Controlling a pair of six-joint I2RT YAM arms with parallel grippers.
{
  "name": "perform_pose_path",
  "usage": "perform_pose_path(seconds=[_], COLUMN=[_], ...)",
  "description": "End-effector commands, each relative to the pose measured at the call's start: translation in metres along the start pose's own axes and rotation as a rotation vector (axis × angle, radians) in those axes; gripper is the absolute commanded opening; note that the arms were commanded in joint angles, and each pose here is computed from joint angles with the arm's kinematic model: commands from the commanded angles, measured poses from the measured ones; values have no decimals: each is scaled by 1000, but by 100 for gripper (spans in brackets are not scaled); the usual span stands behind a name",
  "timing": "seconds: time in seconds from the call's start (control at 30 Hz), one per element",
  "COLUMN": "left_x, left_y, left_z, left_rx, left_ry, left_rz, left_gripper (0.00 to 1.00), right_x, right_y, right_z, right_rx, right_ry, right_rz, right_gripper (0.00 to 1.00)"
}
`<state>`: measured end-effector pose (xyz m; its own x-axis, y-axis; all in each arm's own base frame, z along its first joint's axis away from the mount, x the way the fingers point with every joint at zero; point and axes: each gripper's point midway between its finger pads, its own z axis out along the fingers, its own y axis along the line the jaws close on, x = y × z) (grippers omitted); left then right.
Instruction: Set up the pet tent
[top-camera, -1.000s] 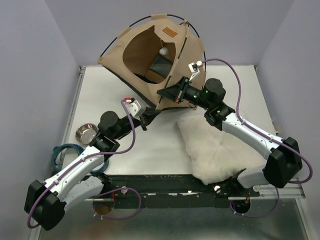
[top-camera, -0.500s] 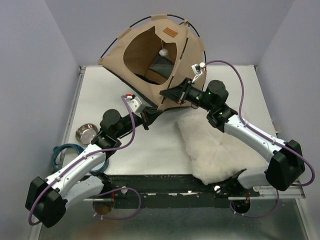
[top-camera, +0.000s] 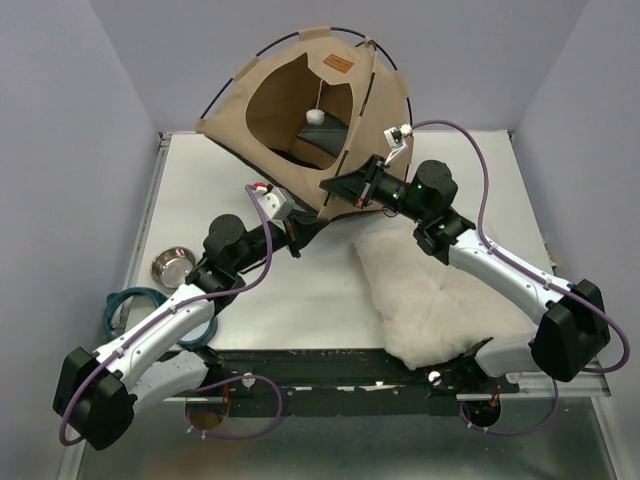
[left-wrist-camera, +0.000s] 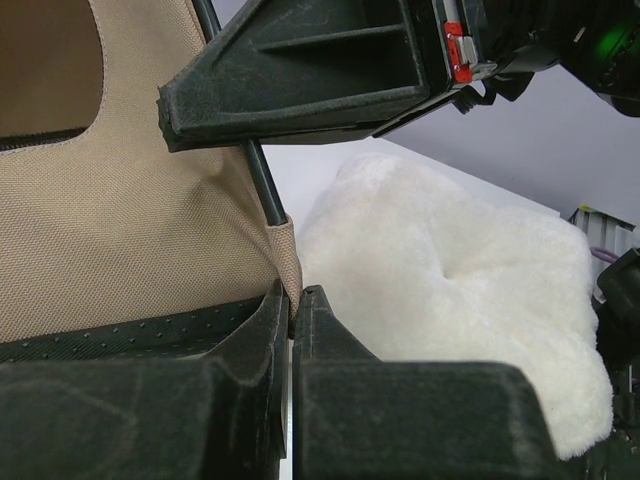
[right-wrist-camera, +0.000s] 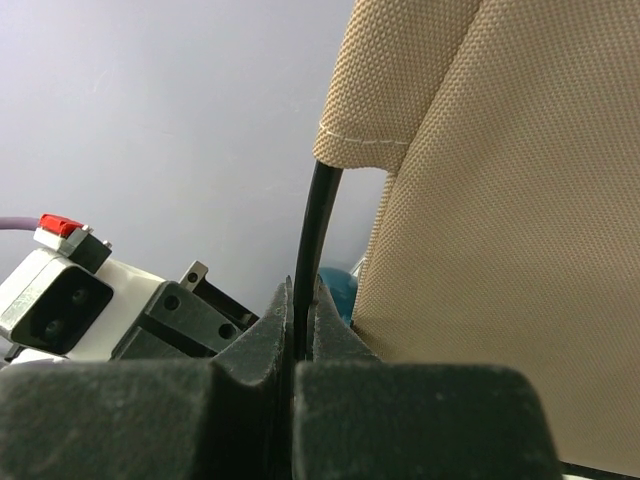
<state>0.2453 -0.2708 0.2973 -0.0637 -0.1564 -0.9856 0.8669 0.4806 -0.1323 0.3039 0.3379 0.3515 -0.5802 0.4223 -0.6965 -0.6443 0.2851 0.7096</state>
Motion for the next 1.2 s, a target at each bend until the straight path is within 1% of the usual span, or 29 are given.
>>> perform_pose_path(seconds=[0.0, 0.17, 0.4, 0.67, 0.87, 1.17], left_x=[-6, -8, -6, -15, -19, -22], left_y=[-15, -14, -11, -21, -23, -11], left_z=[6, 9, 9, 13, 14, 21], left_rx=[56, 52, 39, 98, 110, 55], left_ry=[7, -4, 1, -23, -27, -40], left_rz=[-50, -60, -64, -67, -63, -80], left_gripper=[0, 0, 0, 0, 0, 0], right_x=[-30, -18, -17, -18, -15, 5], right_y=[-4, -11, -14, -19, -22, -16], right_z=[-3, -8, -13, -5, -3, -11], right_rx=[15, 31, 53, 44, 40, 21], right_ry=[-120, -92, -98, -107, -91, -44], right_rz=[-79, -66, -88, -103, -106, -82], right_gripper=[1, 1, 1, 1, 1, 1])
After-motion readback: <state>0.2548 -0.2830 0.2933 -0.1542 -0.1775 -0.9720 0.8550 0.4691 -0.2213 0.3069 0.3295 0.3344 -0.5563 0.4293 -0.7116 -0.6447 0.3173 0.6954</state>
